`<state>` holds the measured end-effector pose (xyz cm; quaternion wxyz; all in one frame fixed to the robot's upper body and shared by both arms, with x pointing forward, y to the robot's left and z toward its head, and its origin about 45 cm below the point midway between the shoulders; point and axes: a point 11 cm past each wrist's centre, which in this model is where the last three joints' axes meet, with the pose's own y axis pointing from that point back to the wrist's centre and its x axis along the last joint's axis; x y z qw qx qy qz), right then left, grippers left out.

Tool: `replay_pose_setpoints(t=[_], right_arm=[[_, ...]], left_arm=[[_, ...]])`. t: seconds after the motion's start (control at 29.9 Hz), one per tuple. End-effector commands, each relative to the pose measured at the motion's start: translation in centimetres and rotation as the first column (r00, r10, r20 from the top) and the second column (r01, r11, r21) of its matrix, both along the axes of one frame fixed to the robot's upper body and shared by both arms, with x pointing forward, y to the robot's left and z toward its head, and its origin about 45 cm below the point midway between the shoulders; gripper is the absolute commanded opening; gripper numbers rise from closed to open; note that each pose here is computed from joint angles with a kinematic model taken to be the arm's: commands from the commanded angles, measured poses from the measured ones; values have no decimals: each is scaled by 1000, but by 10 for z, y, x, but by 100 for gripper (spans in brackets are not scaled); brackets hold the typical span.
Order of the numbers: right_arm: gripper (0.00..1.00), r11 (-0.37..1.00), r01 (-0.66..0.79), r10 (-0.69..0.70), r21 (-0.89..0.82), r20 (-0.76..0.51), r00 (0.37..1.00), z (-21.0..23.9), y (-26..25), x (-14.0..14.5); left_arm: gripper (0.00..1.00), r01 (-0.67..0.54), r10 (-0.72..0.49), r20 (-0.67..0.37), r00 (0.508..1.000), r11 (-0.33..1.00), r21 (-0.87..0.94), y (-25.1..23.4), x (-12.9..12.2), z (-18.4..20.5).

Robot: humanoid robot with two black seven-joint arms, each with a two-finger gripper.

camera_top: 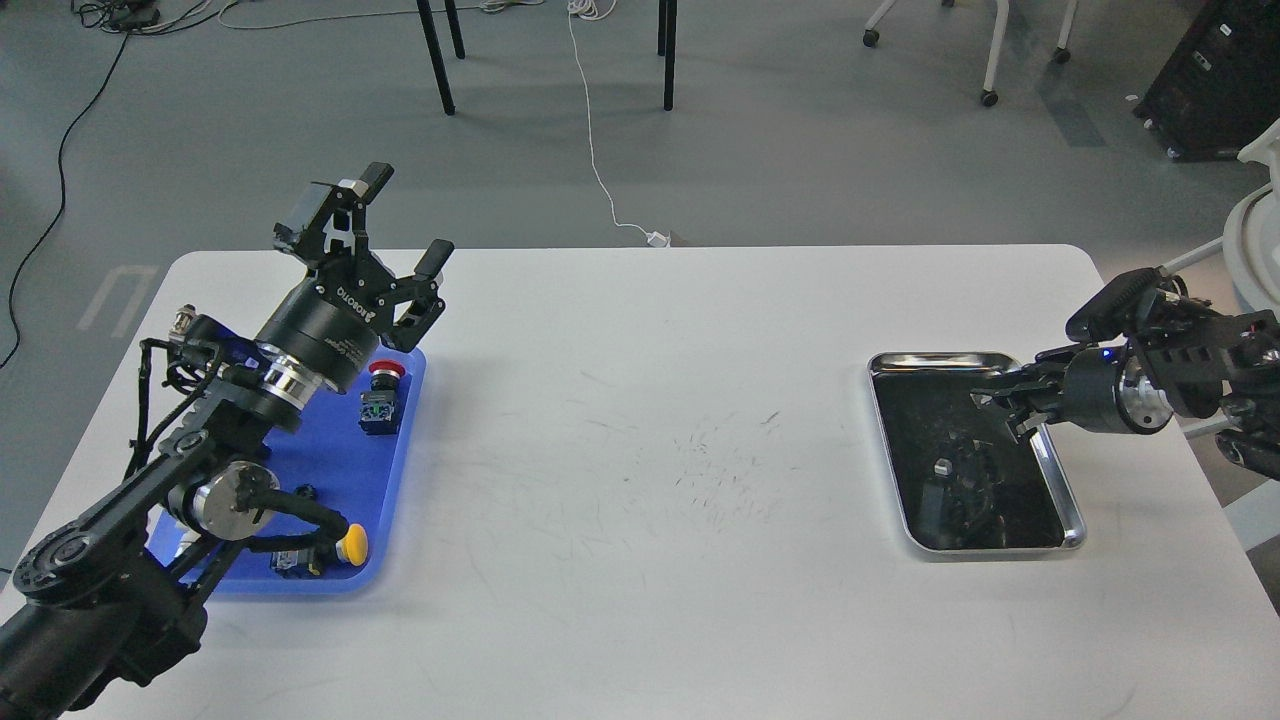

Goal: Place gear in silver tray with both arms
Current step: 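Carry the gear with the right gripper into the silver tray and release, then lift the right gripper away from the silver tray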

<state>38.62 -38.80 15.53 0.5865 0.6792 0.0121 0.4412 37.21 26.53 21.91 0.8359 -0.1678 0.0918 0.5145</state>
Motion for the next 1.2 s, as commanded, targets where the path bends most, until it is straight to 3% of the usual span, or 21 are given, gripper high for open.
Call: replay_pose_setpoints(t=[0.0, 0.33, 0.4, 0.5, 0.6, 0.77, 0.84, 0.97, 1.07, 1.17], right_arm=[[24, 1000, -12, 12, 11, -2, 1000, -13, 12, 2], [37, 999, -28, 28, 26, 12, 1000, -19, 25, 6], [52, 999, -29, 28, 35, 13, 1000, -19, 27, 6], [89, 996, -3, 0, 90, 39, 999, -11, 33, 12], [95, 982, 54, -71, 178, 87, 994, 6, 35, 23], [97, 895, 147, -223, 421, 137, 965, 49, 40, 36], [97, 808, 189, -307, 558, 123, 944, 67, 46, 39], [97, 445, 340, -499, 828, -86, 862, 73, 63, 37], [97, 109, 420, -562, 901, -293, 774, 74, 68, 37], [97, -187, 488, -531, 852, -506, 680, 59, 77, 27]], left_arm=[[98, 0, 0, -1, 1000, 1000, -1, 0, 0, 0], [98, -3, 3, 2, 1000, 1000, 2, 2, 0, 0], [98, -4, 4, 2, 1000, 1000, 4, 2, 0, 0], [98, -5, 5, 4, 1000, 1000, 2, 2, 0, 1], [98, -11, 11, 17, 1000, 1000, -3, 3, 0, 2], [98, -19, 19, 36, 999, 1000, -7, 6, 0, 5], [98, -25, 25, 56, 998, 1000, -3, 10, -1, 8], [98, -8, 6, 112, 994, 1000, 25, 17, -5, 21], [98, 45, -68, 153, 986, 988, 149, 18, -12, 31], [98, 128, -221, 186, 957, 902, 412, 15, -25, 33]])
